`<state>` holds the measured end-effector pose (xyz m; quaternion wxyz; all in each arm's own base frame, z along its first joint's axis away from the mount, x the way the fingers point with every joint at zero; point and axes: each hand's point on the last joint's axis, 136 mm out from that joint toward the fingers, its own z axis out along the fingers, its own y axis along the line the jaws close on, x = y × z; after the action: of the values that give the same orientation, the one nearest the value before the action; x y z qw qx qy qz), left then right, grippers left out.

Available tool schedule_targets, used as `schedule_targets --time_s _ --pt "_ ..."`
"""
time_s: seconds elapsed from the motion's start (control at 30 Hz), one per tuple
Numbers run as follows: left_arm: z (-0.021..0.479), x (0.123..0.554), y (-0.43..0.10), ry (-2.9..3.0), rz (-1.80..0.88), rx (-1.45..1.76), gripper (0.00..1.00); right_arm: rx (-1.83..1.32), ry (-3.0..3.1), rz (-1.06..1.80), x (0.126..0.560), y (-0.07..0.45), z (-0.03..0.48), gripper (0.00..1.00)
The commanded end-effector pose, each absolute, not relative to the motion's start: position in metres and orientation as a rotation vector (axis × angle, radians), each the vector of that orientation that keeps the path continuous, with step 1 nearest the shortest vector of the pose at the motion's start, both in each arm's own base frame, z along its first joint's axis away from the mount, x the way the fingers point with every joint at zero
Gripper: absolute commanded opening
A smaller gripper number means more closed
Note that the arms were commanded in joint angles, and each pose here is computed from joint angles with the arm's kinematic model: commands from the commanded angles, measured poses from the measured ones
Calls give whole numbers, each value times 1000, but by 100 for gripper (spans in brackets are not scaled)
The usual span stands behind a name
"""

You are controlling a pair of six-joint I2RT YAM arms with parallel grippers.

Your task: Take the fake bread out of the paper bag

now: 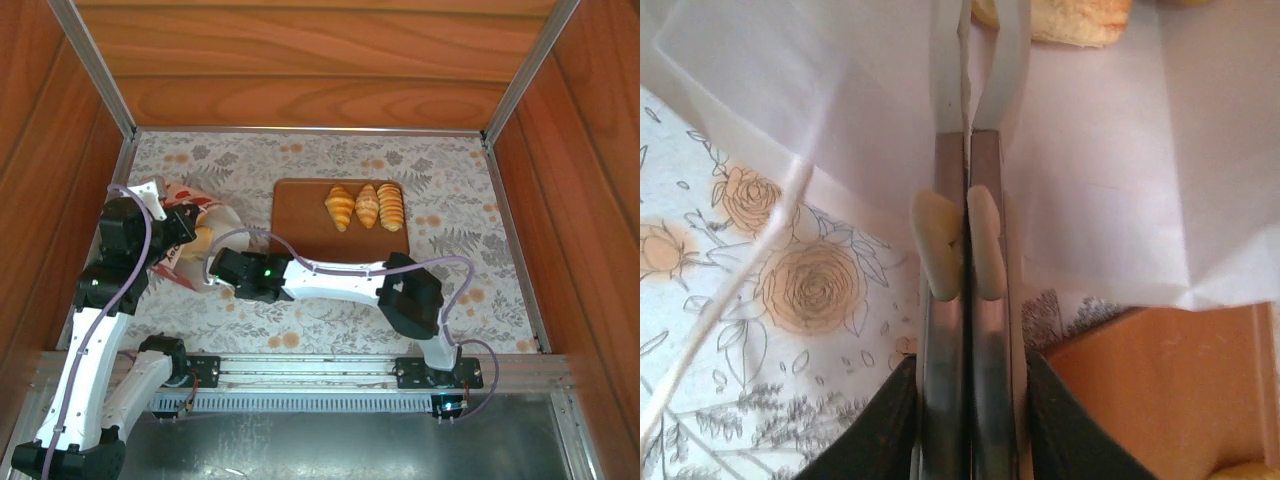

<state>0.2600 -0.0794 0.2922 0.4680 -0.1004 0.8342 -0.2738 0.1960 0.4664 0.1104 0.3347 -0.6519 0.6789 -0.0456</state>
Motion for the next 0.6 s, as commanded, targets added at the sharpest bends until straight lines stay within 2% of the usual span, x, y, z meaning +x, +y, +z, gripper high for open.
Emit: schedule_targets --time_s 0.0,0.33,0.57 --pt "299 255 -79 2053 -638 -196 0 -1514 1858 102 182 462 161 19" --pt "297 255 -79 2064 -628 -186 0 -1455 2229 757 133 449 166 20" --pt "299 256 -80 2065 -637 -181 0 -1261 2557 1099 142 445 155 26"
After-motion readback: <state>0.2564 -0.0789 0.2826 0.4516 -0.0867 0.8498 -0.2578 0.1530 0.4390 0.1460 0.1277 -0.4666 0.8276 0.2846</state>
